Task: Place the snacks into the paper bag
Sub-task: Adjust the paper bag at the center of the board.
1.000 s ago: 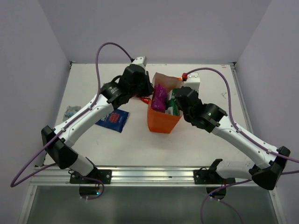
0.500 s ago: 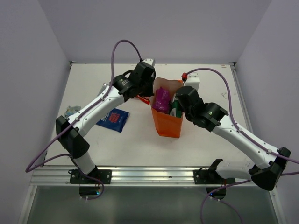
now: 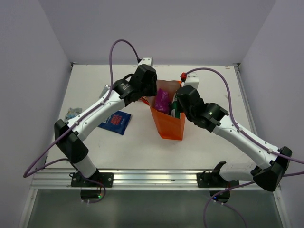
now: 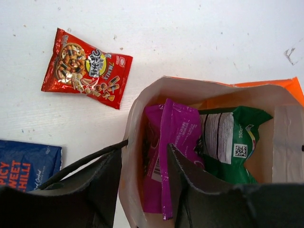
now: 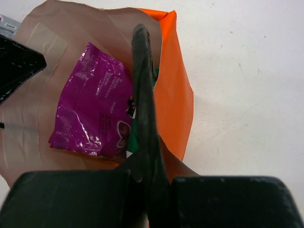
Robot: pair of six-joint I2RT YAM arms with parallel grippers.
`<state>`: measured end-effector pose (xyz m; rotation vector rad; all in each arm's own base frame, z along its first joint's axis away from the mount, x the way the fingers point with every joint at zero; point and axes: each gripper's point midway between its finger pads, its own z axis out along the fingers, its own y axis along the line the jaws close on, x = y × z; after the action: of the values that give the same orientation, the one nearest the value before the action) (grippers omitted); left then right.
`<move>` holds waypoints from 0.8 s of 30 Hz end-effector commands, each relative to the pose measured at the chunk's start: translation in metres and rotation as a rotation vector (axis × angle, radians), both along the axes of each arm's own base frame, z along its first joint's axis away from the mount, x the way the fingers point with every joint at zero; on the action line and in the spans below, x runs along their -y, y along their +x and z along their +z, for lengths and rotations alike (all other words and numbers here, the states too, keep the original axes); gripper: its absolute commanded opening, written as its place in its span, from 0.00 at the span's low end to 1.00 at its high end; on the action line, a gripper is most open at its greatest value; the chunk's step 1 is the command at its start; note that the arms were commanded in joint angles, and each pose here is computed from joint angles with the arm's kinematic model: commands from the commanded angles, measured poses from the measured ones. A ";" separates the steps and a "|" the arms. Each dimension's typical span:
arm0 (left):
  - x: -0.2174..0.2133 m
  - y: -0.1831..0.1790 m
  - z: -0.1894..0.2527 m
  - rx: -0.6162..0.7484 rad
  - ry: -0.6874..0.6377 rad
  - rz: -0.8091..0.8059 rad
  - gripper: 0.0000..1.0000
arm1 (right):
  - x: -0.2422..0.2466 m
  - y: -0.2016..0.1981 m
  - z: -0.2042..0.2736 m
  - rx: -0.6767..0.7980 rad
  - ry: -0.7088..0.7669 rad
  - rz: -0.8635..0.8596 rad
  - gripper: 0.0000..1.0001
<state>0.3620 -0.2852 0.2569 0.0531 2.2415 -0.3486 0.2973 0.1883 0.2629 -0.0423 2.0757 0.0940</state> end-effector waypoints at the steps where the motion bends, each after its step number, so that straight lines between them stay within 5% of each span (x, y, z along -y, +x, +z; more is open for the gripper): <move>1: -0.006 0.011 0.029 0.116 -0.107 0.104 0.46 | -0.005 0.003 0.019 0.040 0.058 -0.003 0.00; 24: 0.000 0.011 0.074 0.229 -0.589 0.286 0.47 | -0.013 0.003 0.014 0.026 0.074 0.006 0.00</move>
<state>0.3659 -0.2814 0.2864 -0.3906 1.9883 -0.6366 0.2974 0.1905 0.2640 -0.0299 2.0735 0.1096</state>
